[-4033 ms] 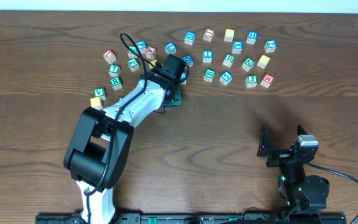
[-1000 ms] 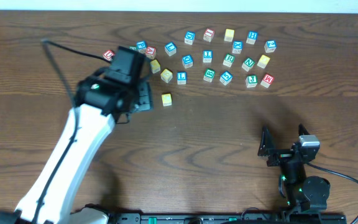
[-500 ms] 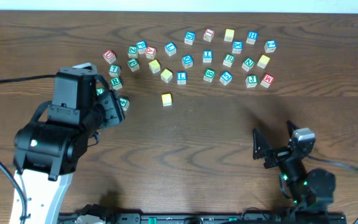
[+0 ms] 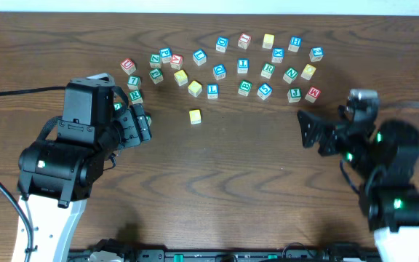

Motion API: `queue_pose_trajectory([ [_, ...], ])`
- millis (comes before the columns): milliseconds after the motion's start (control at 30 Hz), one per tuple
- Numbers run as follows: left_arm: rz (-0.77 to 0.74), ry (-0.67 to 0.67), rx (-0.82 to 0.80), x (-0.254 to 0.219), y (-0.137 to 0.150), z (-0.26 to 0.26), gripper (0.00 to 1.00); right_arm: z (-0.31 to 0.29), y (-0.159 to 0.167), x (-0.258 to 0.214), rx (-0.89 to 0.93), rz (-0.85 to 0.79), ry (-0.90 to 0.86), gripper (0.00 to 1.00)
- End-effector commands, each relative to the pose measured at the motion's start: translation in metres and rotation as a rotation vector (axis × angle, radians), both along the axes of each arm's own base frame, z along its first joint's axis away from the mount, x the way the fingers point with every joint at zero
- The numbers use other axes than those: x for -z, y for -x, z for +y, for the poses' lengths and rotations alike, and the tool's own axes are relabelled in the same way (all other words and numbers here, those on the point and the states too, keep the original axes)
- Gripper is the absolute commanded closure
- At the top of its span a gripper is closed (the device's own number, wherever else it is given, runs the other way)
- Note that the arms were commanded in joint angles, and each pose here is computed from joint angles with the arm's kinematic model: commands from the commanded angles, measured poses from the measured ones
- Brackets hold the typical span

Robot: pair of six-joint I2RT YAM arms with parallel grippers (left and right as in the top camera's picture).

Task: Spell out CORL
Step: 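Move the right gripper over the yellow O block at upper right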

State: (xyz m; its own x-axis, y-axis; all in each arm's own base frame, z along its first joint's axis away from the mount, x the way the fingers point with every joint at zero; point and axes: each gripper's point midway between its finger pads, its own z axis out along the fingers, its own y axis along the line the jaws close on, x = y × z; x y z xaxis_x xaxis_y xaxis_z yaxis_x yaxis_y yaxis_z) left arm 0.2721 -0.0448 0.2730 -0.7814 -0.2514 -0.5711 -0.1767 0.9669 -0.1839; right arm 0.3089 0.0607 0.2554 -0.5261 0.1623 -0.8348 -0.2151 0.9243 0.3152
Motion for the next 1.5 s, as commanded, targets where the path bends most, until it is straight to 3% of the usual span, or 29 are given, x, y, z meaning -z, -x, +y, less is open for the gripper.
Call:
queue_pose_trajectory([
  [0, -0.015, -0.014, -0.006, -0.005, -0.002, 0.003, 0.12, 0.001, -0.012, -0.016, -0.042, 0.043, 0.039, 0.01],
  [367, -0.014, -0.014, -0.006, -0.005, -0.002, 0.003, 0.10, -0.001, -0.051, -0.024, -0.082, 0.335, 0.080, 0.01],
  [633, -0.011, -0.014, -0.006, -0.004, -0.006, 0.003, 0.10, -0.024, -0.080, 0.003, -0.071, 0.619, 0.081, 0.01],
  [867, 0.042, -0.026, -0.005, 0.010, -0.011, 0.001, 0.10, -0.044, -0.143, 0.030, -0.031, 0.552, 0.081, 0.01],
  [967, 0.063, -0.030, -0.005, 0.016, -0.014, 0.001, 0.10, -0.041, -0.155, 0.043, -0.044, 0.553, 0.071, 0.01],
  [1100, 0.087, -0.035, -0.005, 0.022, -0.018, 0.000, 0.10, -0.050, -0.172, 0.065, 0.029, 0.578, 0.068, 0.30],
  [1233, 0.106, -0.039, -0.005, 0.028, -0.021, -0.001, 0.10, -0.071, -0.183, 0.094, 0.254, 0.664, 0.032, 0.33],
  [1467, 0.114, -0.041, -0.004, 0.030, -0.022, -0.001, 0.10, -0.066, -0.209, 0.132, 0.355, 0.681, -0.009, 0.39],
])
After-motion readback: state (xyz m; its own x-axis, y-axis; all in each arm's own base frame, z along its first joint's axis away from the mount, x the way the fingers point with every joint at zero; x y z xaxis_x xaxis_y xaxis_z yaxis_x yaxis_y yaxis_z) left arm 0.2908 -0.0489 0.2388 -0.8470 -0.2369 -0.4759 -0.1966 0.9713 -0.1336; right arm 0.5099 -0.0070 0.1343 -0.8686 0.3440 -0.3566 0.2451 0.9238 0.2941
